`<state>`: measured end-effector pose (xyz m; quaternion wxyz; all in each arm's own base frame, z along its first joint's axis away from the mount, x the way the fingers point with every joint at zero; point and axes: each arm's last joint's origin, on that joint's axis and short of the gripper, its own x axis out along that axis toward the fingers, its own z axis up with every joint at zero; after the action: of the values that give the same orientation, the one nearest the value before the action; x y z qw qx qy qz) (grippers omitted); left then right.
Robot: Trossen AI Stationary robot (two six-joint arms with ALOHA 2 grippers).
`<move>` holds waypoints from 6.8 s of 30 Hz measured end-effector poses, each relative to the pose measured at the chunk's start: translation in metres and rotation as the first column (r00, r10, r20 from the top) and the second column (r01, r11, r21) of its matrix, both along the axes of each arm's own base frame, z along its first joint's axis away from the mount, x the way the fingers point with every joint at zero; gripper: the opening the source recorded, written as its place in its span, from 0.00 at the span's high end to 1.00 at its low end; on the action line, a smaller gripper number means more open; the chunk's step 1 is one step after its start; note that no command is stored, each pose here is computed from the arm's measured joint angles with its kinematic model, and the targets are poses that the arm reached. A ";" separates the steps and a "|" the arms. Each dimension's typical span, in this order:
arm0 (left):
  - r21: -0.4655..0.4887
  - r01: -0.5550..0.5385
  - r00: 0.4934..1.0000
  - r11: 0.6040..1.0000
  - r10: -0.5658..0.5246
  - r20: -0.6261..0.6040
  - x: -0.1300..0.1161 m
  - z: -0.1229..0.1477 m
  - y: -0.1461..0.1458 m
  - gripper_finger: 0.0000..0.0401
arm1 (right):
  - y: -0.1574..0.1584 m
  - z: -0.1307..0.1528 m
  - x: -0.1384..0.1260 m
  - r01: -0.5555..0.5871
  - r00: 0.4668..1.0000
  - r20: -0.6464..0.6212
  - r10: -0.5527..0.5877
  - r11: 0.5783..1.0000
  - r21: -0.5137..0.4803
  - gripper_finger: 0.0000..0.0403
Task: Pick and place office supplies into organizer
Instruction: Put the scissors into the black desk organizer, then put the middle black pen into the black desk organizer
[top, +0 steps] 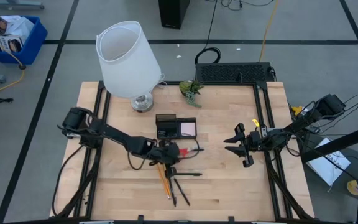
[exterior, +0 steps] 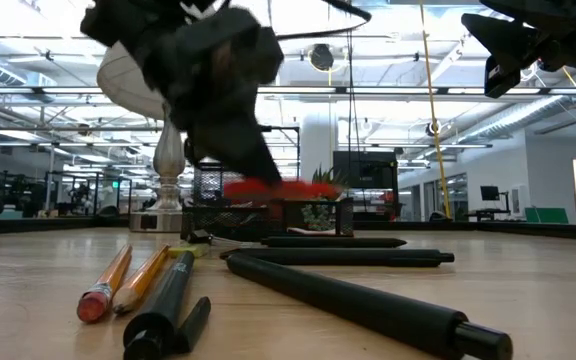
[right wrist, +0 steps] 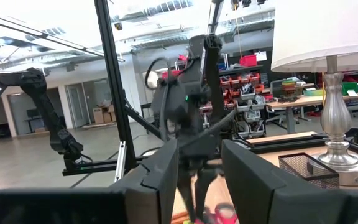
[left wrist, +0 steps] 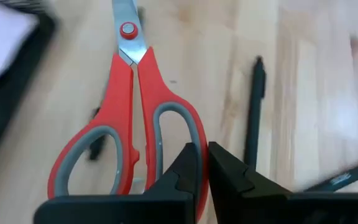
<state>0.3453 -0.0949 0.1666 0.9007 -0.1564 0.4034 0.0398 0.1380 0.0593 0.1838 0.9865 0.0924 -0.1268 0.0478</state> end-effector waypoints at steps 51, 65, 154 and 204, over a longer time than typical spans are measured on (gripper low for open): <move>-0.272 -0.595 0.689 0.756 0.307 -0.656 0.001 0.186 0.147 0.92 | 0.000 -0.001 0.000 0.000 1.000 -0.006 0.000 1.000 -0.003 0.71; -0.325 -0.597 0.709 0.734 0.292 -0.642 0.003 0.198 0.147 0.92 | 0.000 -0.001 0.000 0.000 1.000 -0.006 0.000 1.000 -0.003 0.71; 0.116 -0.025 0.978 0.993 0.048 -0.202 0.043 0.144 -0.002 0.83 | 0.000 -0.001 0.000 0.000 1.000 -0.006 0.000 1.000 -0.003 0.71; 0.290 0.274 0.916 0.917 -0.340 0.212 0.079 -0.058 -0.051 0.48 | 0.001 -0.004 0.001 -0.001 0.999 -0.043 0.000 1.000 -0.022 0.71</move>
<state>0.4243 -0.1456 0.1086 0.9528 0.0222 0.2939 -0.0727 0.1390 0.0599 0.1795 0.9899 0.0826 -0.1052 0.0474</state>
